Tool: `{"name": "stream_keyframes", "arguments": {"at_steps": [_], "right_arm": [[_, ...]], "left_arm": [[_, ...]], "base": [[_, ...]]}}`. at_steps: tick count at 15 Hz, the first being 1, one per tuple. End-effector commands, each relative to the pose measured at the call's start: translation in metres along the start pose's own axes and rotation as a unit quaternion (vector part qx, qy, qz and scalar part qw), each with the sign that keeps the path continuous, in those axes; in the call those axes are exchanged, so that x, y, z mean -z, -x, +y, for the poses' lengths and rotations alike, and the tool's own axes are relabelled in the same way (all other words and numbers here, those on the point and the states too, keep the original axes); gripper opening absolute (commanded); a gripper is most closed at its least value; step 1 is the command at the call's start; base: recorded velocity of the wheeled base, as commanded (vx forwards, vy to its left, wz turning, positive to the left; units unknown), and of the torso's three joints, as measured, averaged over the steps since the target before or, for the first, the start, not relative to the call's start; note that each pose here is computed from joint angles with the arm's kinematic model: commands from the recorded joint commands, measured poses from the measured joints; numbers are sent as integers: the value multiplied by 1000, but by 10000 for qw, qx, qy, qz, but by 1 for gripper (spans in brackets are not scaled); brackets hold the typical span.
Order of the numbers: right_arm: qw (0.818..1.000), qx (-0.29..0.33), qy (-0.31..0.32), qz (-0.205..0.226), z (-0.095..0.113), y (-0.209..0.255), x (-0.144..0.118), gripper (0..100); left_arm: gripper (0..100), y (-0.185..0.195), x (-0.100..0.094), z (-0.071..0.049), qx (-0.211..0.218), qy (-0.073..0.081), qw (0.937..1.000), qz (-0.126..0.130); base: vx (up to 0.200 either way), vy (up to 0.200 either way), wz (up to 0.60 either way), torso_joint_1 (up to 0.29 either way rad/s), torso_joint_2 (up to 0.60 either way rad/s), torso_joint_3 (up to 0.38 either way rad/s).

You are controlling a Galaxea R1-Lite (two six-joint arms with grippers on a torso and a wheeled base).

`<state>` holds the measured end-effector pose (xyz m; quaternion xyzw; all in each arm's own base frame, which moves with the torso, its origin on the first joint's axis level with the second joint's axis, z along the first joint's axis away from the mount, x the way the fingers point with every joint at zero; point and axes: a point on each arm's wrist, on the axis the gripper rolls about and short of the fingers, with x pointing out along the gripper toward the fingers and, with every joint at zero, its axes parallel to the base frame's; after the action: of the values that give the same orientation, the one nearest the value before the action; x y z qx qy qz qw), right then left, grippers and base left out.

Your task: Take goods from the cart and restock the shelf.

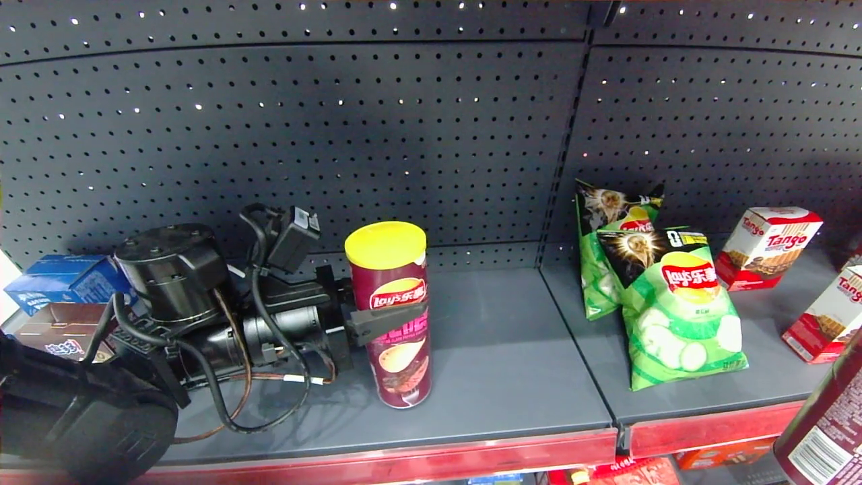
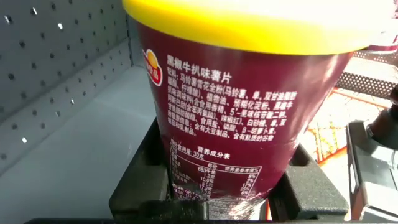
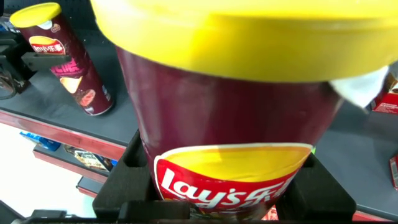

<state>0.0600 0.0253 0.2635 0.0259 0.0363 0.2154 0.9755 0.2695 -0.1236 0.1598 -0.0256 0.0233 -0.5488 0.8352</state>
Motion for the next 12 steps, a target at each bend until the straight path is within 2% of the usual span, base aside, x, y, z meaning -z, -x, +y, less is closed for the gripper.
{"name": "stream_keyframes", "arguments": {"at_steps": [1,4,7,10,11,12], "right_arm": [[10000,-3,0,0,0,0,0,0],[10000,-11,1,1,0,0,0,0],[10000,4,1,-15,0,1,0,0],[10000,4,1,-8,0,1,0,0],[10000,4,1,-8,0,1,0,0],[10000,3,2,-23,0,1,0,0]], "left_arm": [[0,1,3,0,-3,34,10000,38],[0,2,5,-1,-5,61,10000,65],[0,5,15,-4,-9,-19,9998,222],[0,6,17,-5,-17,5,9997,254],[100,6,17,-5,-17,-8,9997,249],[100,6,17,-5,-9,-16,9997,249]], "base": [[0,0,0,0,0,0],[0,0,0,0,0,0],[0,0,0,0,0,0],[0,0,0,0,0,0],[0,0,0,0,0,0],[0,0,0,0,0,0]]}}
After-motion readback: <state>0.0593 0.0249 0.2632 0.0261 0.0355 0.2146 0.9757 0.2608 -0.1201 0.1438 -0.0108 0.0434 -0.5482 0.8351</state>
